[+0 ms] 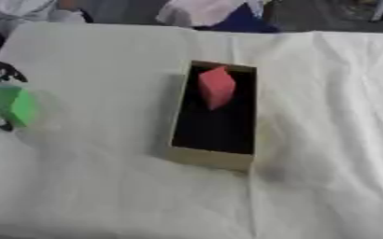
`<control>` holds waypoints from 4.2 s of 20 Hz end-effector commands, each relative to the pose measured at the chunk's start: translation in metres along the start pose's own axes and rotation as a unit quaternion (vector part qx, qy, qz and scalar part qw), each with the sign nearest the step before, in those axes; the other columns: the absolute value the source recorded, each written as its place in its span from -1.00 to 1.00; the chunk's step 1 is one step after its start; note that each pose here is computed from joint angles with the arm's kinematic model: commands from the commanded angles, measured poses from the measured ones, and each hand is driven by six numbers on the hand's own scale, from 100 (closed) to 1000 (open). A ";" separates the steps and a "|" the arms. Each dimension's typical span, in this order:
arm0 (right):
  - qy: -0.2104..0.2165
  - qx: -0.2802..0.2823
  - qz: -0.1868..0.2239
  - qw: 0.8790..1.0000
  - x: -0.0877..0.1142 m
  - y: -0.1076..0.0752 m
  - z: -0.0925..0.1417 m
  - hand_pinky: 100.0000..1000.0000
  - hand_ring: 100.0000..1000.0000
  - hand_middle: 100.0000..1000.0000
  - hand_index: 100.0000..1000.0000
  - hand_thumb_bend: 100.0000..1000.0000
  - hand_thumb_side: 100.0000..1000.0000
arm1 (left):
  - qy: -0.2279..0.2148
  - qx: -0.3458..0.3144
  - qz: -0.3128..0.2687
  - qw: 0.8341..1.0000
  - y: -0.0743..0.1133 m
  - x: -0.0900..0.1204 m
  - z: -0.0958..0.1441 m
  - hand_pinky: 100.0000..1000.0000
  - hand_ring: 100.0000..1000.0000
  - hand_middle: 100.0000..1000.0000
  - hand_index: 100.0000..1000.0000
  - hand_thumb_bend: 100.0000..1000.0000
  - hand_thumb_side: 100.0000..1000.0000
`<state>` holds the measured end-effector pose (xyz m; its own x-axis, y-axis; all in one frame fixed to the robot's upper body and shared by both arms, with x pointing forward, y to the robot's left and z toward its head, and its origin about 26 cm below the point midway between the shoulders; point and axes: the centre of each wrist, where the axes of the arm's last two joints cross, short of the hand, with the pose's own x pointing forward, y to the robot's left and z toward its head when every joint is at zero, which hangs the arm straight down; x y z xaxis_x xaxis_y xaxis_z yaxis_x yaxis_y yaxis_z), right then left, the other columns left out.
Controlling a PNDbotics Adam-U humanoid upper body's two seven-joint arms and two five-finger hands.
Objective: Pick up objects on the table and place them in the box.
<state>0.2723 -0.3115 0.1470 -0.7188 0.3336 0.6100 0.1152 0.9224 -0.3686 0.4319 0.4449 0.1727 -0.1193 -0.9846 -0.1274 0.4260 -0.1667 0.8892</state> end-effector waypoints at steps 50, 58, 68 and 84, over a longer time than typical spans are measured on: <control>-0.024 0.020 -0.003 1.000 0.007 -0.004 -0.008 0.68 0.58 0.32 0.69 -1.00 0.82 | -0.400 0.152 -0.129 0.895 0.155 0.255 0.046 -0.02 0.08 0.10 0.30 -0.54 -1.00; -0.022 0.018 -0.005 1.000 0.007 -0.004 -0.009 0.68 0.58 0.31 0.69 -1.00 0.83 | -0.432 0.139 -0.126 0.882 0.145 0.291 0.040 -0.02 0.06 0.08 0.30 -0.59 -1.00; -0.026 0.015 -0.006 1.000 0.008 -0.005 -0.012 0.68 0.58 0.31 0.69 -1.00 0.82 | -0.471 0.114 -0.139 0.863 0.128 0.332 0.039 -0.01 0.07 0.10 0.32 -0.56 -1.00; -0.021 0.013 -0.008 1.000 0.007 -0.003 -0.012 0.68 0.58 0.31 0.69 -1.00 0.83 | -0.424 0.082 -0.194 0.881 0.102 0.341 0.013 0.54 0.66 0.69 0.82 0.21 -0.46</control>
<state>0.2756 -0.3083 0.1523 -0.7335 0.3044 0.6077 0.0790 0.9262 -0.3686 0.4225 0.0925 0.2165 -0.8867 -0.4547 -0.0832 0.1134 -0.3885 0.9145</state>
